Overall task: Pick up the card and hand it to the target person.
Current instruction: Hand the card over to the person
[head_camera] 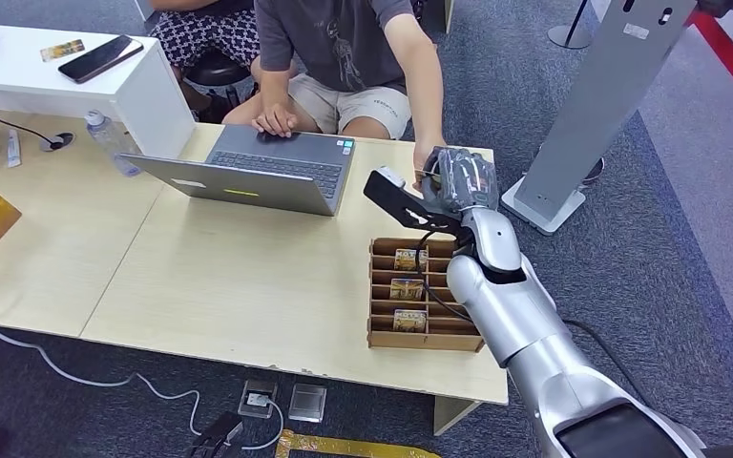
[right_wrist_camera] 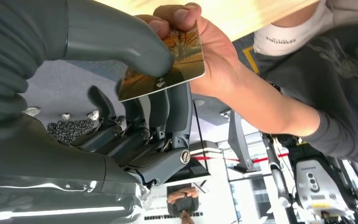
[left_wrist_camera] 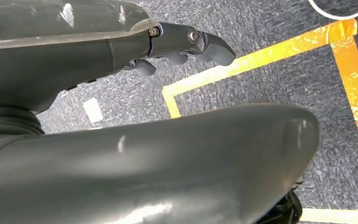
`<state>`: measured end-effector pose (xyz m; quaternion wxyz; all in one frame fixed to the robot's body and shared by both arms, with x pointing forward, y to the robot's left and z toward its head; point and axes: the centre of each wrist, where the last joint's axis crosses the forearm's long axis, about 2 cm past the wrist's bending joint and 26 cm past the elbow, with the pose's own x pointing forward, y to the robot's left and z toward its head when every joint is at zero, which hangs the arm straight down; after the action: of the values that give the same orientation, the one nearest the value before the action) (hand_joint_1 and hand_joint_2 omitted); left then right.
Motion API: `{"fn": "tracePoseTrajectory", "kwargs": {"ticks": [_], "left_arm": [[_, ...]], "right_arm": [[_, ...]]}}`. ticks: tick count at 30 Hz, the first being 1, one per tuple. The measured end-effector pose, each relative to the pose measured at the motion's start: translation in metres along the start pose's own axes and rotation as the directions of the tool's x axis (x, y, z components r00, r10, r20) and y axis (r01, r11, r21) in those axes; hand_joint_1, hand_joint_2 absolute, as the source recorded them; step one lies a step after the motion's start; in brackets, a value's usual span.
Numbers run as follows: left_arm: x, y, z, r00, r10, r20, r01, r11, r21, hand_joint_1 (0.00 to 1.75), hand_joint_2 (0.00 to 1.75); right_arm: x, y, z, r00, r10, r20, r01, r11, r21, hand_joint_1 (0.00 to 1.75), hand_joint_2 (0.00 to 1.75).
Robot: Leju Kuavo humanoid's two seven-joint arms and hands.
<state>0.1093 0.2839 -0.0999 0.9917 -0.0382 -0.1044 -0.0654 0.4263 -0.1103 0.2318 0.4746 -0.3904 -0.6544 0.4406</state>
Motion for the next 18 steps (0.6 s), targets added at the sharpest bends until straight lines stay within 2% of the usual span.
{"fn": "tracePoseTrajectory", "kwargs": {"ticks": [8, 18], "left_arm": [[0.0004, -0.0002, 0.0000, 1.000, -0.002, 0.002, 0.002, 1.000, -0.012, 0.00, 0.00], [0.0003, 0.0000, 0.0000, 1.000, -0.002, 0.004, 0.002, 1.000, -0.004, 0.00, 0.00]], "right_arm": [[-0.0029, 0.0104, 0.0012, 1.000, 0.010, -0.015, -0.010, 0.999, 0.039, 0.00, 1.75], [-0.0059, 0.0090, -0.0019, 0.999, 0.022, -0.028, -0.020, 0.999, 0.038, 0.00, 1.75]]}}
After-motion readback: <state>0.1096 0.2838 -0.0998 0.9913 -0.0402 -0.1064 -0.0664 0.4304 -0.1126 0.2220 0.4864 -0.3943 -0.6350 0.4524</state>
